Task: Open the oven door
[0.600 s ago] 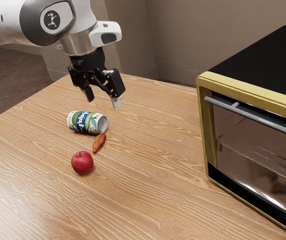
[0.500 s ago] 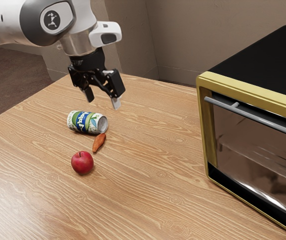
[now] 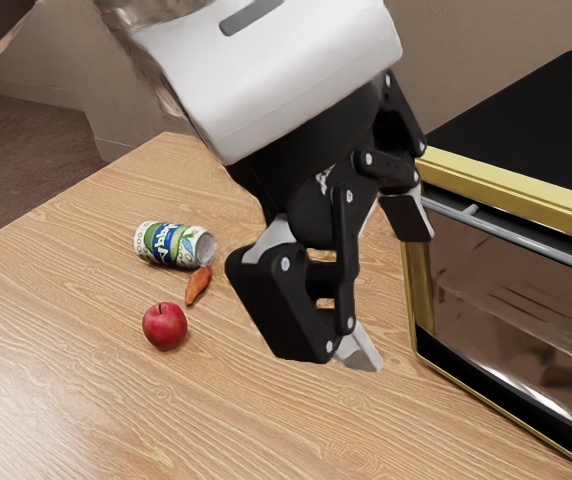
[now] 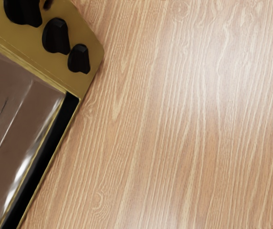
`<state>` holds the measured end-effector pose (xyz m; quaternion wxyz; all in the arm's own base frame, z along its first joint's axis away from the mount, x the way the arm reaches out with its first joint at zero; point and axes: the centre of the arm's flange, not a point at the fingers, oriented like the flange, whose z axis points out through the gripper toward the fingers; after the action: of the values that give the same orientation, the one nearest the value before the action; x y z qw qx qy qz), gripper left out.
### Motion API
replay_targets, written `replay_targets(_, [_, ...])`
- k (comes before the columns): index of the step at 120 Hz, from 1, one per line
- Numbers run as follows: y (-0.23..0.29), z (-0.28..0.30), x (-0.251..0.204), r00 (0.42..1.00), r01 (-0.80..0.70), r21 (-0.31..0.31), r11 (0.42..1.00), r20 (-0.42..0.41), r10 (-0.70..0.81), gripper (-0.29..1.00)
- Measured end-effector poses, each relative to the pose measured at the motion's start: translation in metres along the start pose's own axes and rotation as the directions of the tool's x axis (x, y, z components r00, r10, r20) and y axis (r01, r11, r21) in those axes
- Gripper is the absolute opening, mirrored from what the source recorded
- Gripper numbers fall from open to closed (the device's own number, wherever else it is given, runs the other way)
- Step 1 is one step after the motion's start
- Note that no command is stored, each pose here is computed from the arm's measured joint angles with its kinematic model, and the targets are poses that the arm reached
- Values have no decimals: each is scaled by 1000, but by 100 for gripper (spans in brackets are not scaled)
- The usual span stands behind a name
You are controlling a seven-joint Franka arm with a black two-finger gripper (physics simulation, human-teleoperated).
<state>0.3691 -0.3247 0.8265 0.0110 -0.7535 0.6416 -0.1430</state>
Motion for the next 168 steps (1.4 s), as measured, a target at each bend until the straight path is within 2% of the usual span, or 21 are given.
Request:
replay_targets(16, [-28,38,14,986,-165,-36,986,-28,164,70])
replay_targets(32, [-98,67,-24,986,-165,-21,986,-32,164,70])
replay_targets(59, [-137,114,-28,962,-273,-18,962,-30,272,70])
replay_targets(91, [-163,150,-22,930,-363,13,932,-55,363,70])
replay_targets(138, [-172,149,-32,909,-413,45,910,-38,414,70])
replay_targets(168, [-177,165,-39,906,-423,20,906,-22,423,70])
